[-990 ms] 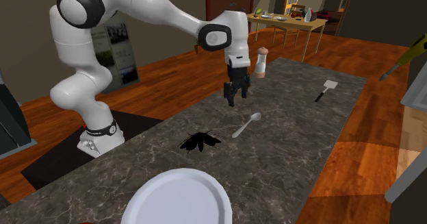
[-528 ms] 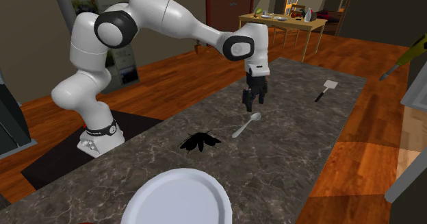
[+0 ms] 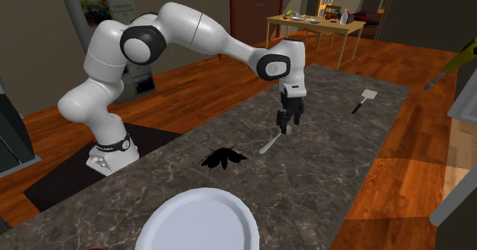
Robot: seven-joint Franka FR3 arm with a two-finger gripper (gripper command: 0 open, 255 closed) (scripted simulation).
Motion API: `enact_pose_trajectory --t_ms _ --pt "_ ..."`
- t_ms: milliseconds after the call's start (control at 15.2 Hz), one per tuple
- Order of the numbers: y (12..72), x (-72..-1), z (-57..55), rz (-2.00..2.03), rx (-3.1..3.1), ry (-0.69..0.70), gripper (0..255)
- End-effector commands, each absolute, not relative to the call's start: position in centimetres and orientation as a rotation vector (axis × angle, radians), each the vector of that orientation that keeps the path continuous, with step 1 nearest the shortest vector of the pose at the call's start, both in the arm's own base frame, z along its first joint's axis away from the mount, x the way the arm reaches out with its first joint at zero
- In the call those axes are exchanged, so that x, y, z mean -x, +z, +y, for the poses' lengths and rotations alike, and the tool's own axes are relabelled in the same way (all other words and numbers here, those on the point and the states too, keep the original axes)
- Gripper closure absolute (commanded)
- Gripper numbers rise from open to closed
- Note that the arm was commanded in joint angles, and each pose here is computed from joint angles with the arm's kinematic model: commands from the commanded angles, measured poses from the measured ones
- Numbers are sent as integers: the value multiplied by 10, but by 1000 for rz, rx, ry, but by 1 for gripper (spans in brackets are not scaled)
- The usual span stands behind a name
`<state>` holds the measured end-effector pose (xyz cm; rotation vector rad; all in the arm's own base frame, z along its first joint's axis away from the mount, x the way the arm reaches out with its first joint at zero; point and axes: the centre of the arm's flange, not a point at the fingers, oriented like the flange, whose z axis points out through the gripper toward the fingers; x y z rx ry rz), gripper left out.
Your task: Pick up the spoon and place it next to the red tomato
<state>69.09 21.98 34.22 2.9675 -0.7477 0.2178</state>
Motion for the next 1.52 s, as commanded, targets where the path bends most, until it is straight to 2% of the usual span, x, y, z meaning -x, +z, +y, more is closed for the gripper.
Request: enact_pose_trajectory --t_ms 0,528,594,1188,1452 --pt "332 -692 218 -748 -2968 218 0" --pt "332 -692 218 -748 -2968 218 0" --pt "332 -692 218 -748 -2968 218 255" --pt "332 -692 218 -748 -2968 218 255" --pt "353 -692 218 -748 -2968 218 255"
